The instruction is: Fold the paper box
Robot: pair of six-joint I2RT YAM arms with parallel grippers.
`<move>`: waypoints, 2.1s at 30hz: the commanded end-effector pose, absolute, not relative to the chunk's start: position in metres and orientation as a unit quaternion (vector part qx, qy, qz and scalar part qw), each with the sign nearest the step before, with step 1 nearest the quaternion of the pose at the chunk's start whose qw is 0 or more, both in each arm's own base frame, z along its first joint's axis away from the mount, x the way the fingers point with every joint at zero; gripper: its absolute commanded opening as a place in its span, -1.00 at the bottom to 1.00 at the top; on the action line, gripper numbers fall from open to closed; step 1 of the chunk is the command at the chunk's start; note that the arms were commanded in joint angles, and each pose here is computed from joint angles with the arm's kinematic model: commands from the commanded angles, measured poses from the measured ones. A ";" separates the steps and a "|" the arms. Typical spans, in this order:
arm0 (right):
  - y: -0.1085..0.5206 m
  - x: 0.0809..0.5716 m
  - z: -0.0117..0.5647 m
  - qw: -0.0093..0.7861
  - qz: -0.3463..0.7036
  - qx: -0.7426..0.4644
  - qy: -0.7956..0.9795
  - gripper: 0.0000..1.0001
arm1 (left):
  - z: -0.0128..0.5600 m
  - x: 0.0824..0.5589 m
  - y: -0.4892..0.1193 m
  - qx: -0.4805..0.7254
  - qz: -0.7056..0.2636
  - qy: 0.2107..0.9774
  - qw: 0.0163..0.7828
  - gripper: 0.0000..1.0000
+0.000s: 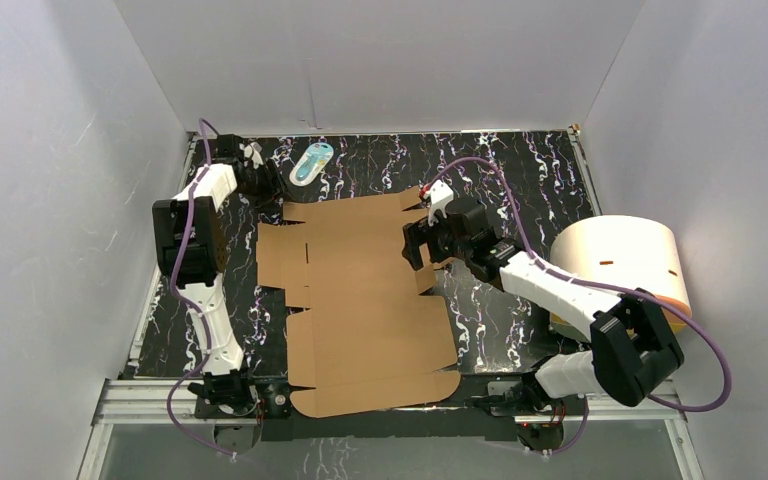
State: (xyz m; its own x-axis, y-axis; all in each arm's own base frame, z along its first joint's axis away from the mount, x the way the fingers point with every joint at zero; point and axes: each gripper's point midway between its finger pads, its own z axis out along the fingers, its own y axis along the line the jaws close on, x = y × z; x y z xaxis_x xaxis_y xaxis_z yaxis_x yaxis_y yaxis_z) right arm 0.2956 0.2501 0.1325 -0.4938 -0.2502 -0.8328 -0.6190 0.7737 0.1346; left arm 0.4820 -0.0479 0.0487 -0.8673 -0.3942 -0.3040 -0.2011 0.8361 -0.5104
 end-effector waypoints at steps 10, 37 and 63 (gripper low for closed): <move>0.274 0.321 0.162 0.471 0.226 -0.284 0.804 0.97 | 0.062 0.479 -0.073 -0.128 -0.298 0.925 0.199 -0.52; 0.308 0.415 0.188 0.456 0.175 -0.510 0.708 0.94 | 0.158 0.463 -0.150 0.032 -0.262 0.857 0.443 -1.00; 0.313 0.423 0.157 0.361 0.269 -0.610 0.653 0.28 | 0.209 0.432 -0.177 0.108 -0.284 0.783 0.543 -1.00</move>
State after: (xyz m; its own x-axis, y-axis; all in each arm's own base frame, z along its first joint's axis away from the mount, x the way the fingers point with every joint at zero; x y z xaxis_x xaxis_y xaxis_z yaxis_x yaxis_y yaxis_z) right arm 0.4308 0.3032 0.1394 -0.0654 -0.6287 -0.7749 -0.9766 0.1999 -0.0798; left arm 0.4325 -0.1703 0.1682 -0.5085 -0.1430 -0.8491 0.3975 0.8357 -0.3789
